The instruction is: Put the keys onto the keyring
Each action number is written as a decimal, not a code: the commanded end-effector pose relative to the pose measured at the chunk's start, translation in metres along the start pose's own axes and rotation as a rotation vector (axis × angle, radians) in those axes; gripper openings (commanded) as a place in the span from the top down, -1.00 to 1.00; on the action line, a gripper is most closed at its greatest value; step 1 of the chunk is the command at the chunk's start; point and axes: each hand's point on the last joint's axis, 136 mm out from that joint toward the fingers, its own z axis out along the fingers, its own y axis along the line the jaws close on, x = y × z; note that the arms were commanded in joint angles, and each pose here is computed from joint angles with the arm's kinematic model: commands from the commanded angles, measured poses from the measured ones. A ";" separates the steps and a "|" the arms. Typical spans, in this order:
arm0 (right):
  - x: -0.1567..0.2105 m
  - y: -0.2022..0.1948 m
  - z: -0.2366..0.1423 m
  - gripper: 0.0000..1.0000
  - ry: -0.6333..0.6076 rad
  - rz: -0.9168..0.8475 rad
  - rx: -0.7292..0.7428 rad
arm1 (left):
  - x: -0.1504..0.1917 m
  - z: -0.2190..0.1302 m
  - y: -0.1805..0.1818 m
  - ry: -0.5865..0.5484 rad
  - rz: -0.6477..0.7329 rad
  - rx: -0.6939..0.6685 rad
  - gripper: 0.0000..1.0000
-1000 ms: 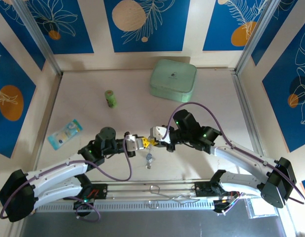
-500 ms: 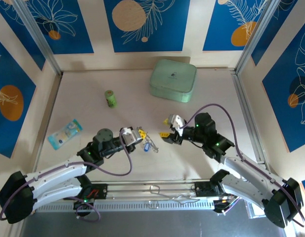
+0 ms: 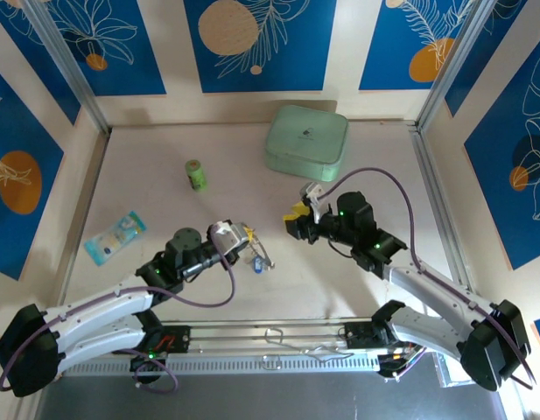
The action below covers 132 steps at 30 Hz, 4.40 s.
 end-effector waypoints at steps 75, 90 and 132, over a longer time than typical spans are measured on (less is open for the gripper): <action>0.181 0.122 0.116 1.00 0.433 -0.183 -0.225 | -0.010 -0.024 0.101 -0.091 -0.149 -0.361 1.00; 0.212 0.068 0.054 1.00 0.639 0.078 0.015 | -0.018 -0.003 0.086 -0.097 -0.155 -0.230 1.00; 0.209 0.069 0.056 0.30 1.095 0.589 -0.001 | -0.020 -0.003 0.080 -0.089 -0.142 -0.194 1.00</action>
